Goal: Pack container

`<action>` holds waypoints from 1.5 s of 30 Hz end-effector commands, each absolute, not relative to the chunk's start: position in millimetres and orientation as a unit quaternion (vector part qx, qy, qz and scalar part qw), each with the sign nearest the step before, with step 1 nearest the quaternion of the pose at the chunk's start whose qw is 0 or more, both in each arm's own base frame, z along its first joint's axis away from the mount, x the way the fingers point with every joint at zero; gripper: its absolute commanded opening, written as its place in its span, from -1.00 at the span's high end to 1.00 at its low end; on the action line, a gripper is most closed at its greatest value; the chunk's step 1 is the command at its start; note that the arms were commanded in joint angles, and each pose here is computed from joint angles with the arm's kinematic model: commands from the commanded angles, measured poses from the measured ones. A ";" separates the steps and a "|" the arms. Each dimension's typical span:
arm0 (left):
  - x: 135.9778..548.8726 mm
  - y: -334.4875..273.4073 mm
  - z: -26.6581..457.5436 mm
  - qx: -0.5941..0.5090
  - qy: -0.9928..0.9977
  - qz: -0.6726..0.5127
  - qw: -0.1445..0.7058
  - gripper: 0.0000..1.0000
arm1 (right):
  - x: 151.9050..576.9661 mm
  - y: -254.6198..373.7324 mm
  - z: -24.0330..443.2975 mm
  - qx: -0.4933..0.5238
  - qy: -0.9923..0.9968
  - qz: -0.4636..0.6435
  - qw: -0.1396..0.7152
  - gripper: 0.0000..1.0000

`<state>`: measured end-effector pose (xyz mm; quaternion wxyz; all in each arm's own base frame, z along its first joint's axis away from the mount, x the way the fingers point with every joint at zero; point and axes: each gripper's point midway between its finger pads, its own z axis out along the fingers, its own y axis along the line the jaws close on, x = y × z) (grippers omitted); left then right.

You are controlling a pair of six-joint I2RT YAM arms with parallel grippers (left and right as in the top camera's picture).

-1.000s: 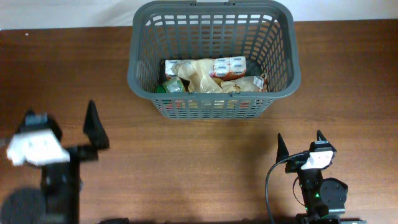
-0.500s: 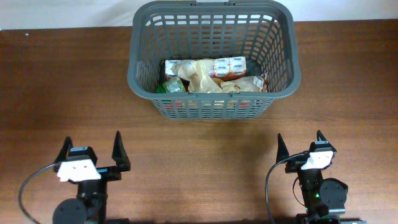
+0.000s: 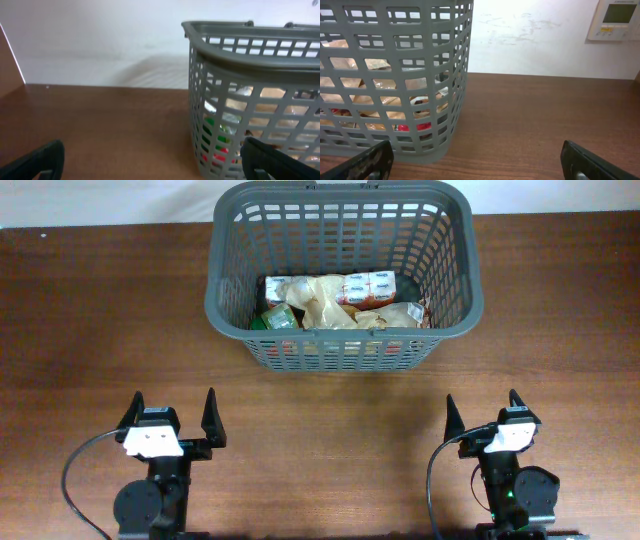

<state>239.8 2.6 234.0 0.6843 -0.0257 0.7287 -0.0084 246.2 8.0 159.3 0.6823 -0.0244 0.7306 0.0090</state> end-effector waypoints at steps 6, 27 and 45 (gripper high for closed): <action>246.4 2.7 204.9 -0.029 0.698 -0.011 0.715 -0.99 | 245.9 7.3 157.4 -0.024 0.732 0.009 0.681 -0.97; 246.1 2.1 156.1 -0.028 0.735 -0.010 0.678 -0.99 | 245.9 7.3 157.4 -0.023 0.732 0.009 0.681 -0.97; 246.1 2.1 156.1 -0.028 0.735 -0.010 0.678 -0.99 | 245.9 7.3 157.4 -0.023 0.732 0.009 0.681 -0.98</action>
